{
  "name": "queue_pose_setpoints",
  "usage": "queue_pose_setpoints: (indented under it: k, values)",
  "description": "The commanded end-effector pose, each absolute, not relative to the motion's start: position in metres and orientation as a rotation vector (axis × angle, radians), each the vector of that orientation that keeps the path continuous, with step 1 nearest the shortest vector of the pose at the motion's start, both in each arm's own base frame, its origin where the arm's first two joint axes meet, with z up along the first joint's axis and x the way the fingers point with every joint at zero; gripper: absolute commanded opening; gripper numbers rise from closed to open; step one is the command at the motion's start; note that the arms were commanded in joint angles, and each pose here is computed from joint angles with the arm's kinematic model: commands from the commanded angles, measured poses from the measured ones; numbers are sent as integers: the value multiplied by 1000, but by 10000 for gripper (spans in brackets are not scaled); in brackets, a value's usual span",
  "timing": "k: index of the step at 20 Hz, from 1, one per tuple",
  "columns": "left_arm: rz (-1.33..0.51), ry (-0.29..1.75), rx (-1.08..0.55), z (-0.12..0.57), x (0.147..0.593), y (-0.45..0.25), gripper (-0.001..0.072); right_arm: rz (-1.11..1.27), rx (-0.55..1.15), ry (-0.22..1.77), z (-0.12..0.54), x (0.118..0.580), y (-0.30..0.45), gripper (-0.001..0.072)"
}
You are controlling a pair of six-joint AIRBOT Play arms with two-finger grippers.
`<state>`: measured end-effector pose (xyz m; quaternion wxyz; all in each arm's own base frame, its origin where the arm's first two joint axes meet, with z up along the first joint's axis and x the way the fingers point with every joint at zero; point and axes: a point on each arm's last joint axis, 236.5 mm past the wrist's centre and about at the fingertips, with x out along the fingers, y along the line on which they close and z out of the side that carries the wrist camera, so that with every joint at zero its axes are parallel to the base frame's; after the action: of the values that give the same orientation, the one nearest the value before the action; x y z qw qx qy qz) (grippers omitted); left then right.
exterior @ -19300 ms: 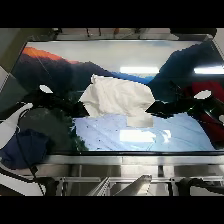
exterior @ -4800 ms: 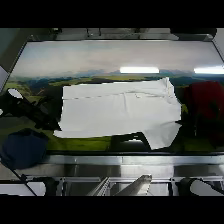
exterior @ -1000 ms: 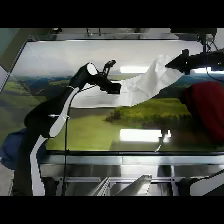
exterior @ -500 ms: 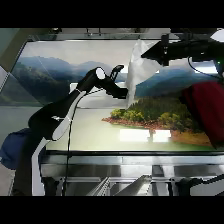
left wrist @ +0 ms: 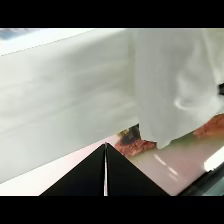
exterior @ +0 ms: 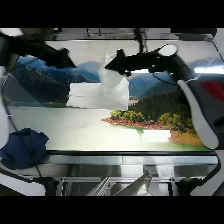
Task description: Fold the shirts.
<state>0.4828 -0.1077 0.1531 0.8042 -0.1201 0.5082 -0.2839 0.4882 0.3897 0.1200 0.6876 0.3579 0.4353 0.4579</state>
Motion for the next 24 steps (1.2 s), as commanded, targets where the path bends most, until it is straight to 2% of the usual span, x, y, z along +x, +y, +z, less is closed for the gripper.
queue_pose_setpoints:
  k: [1, 2, 4, 5, 7, 8, 9, 10, 12, 16, 20, 24]
  values:
    - [-505, 958, -363, 208, 465, -37, 8, 942, 880, 807, 95, 504, 466, 19]
    - [-493, 939, -373, 209, 462, -27, 8, 921, 913, 791, 82, 502, 485, 112]
    - [-470, 957, -383, 197, 452, -13, 8, 930, 929, 778, 54, 487, 519, 676]
    - [-465, 970, -387, 190, 447, -8, 8, 960, 947, 783, 49, 477, 531, 699]
    - [-445, 977, -405, 180, 443, 1, 8, 1038, 957, 741, 65, 467, 539, 697]
    - [-429, 973, -419, 177, 443, 6, 8, 1071, 938, 704, 77, 468, 535, 644]
    - [-420, 973, -427, 175, 443, 10, 9, 1107, 925, 682, 90, 467, 530, 404]
    - [-417, 974, -429, 175, 443, 11, 9, 1149, 916, 661, 105, 467, 522, 198]
    - [-419, 977, -431, 175, 442, 11, 9, 1204, 872, 650, 127, 470, 498, 18]
    - [-447, 1012, -424, 172, 434, 3, 9, 1035, 710, 875, 109, 494, 410, 15]
    - [-483, 1042, -399, 170, 424, -1, 9, 833, 530, 1133, 86, 484, 301, 15]
    - [-521, 1006, -465, 171, 400, -19, 16, 796, 508, 1187, 87, 469, 260, 15]
